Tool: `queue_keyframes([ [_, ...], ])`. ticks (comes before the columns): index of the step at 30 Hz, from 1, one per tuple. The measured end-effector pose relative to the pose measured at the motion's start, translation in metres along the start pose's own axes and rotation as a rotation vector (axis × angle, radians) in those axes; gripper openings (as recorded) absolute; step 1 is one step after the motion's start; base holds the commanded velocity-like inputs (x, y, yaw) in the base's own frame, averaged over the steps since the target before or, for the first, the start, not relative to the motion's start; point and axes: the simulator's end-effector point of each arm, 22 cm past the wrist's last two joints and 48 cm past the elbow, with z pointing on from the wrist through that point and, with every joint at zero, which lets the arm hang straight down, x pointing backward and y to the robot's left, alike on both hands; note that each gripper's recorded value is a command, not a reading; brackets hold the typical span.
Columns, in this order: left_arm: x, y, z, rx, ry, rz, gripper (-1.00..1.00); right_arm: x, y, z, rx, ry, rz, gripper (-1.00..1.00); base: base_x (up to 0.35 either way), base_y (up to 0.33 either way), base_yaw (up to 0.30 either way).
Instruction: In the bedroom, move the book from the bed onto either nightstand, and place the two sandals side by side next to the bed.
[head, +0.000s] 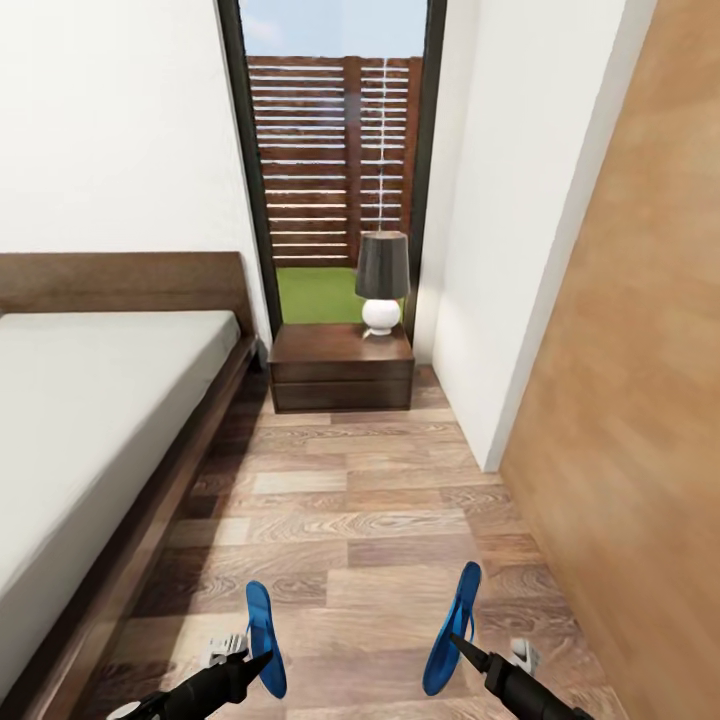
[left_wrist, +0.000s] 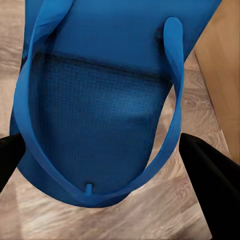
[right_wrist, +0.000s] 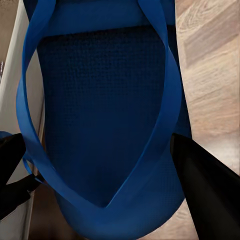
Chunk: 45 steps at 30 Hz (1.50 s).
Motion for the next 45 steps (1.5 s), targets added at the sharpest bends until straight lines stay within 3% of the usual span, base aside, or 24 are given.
queue_keyframes([
  [45,-0.0002,0.0002,0.0,-0.001,-0.001,-0.001,-1.0,0.0,0.0,0.0001,0.0,0.0,0.0,-1.0,0.3,-0.078,0.0],
])
